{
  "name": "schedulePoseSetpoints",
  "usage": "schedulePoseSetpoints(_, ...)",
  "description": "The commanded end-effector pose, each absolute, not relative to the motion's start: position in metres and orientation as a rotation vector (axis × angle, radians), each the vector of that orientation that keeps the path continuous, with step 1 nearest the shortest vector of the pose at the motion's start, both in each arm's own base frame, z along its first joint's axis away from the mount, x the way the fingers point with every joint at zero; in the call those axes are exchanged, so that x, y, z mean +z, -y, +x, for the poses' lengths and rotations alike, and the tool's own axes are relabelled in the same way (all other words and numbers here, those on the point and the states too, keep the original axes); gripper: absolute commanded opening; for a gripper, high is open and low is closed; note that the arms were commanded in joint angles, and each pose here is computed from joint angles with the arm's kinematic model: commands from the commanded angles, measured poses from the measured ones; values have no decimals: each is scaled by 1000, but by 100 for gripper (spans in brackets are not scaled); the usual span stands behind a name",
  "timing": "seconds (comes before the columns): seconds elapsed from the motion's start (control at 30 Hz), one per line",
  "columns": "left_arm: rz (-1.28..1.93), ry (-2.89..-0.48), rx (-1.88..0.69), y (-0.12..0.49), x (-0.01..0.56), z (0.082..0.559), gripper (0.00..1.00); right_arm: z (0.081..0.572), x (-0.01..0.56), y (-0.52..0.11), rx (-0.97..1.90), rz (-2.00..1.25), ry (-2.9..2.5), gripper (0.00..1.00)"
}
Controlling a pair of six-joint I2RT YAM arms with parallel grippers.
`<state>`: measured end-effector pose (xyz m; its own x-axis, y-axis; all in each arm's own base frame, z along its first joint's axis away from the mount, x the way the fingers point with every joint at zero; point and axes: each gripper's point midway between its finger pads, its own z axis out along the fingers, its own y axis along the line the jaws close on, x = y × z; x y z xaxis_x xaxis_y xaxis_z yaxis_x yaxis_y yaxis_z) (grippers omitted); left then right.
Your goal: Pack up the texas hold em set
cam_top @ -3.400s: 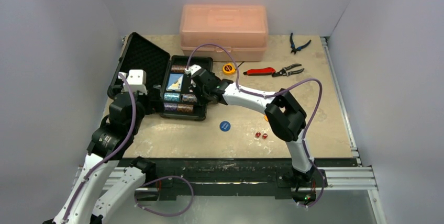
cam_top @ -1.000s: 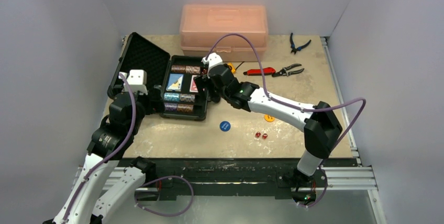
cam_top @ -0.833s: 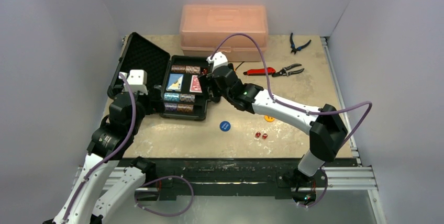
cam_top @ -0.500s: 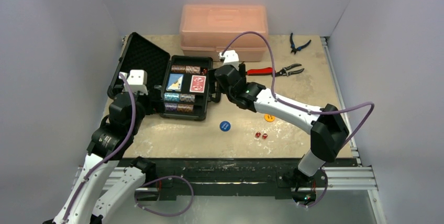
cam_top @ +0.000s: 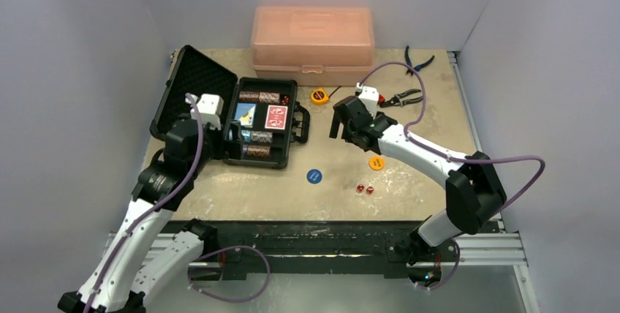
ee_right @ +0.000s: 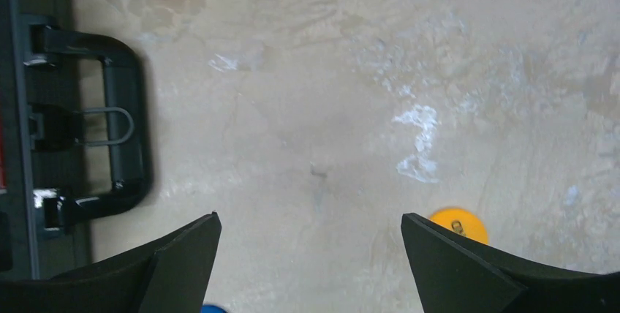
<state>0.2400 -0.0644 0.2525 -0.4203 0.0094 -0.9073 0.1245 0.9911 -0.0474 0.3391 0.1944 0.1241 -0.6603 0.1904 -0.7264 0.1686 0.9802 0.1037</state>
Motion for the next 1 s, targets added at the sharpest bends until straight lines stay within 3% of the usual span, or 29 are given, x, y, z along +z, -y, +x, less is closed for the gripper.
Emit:
schedulePoseSetpoints(0.0, 225, -2082, -317, 104, 241, 243, 100, 312, 113, -173, 76, 401, -2369, 99)
schedulePoseSetpoints(0.43, 466, -2319, -483, 176, 198, 230, 97, 290, 83, -119, 65, 577, -2378, 99)
schedulePoseSetpoints(0.97, 575, -2482, -323, 272, 136, 235, 92, 300, 117, -94, 23, 582, -2204, 99)
